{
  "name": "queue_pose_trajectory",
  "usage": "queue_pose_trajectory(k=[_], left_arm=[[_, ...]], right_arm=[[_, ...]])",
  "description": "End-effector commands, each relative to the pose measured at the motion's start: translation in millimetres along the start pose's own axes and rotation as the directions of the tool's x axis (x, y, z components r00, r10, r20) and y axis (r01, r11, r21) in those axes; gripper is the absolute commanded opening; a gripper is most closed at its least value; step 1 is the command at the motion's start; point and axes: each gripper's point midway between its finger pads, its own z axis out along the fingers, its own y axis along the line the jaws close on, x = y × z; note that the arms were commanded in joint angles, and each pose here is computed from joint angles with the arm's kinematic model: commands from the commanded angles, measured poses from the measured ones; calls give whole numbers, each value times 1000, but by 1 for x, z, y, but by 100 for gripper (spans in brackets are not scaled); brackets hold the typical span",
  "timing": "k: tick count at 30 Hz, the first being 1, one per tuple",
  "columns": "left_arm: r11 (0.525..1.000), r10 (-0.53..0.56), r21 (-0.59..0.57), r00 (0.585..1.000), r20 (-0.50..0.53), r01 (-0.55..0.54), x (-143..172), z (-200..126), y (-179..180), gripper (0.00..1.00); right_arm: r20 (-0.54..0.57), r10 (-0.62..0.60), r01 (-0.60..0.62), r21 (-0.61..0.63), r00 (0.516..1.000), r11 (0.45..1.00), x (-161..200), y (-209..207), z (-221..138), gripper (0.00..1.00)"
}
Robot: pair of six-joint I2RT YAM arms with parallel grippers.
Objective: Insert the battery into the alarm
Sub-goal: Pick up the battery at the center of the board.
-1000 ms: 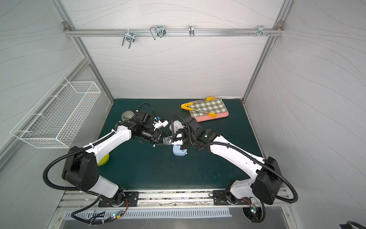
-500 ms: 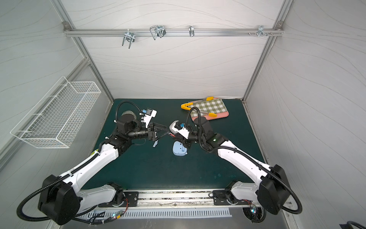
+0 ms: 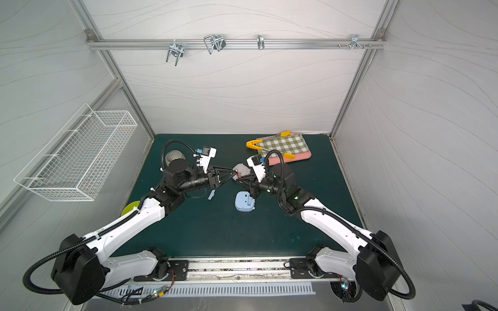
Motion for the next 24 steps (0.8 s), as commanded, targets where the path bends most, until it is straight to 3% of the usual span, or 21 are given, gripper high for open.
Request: queue_pose_trajectory(k=[1,12,24], left_arm=[[999,14,36,998,55,-16,-18,0,-13,44],[998,-23,64,999,25,22,-17,9,-18,31],[992,-54,117,998,32,49,-27,14,-27,30]], right_arm=[[62,-4,6,-31,998,999,-18,9,-4,0],[64,-17,21,-58,998,998,-17,12,-3,0],[54,-21,25,-68,998,997,-14,12,-1,0]])
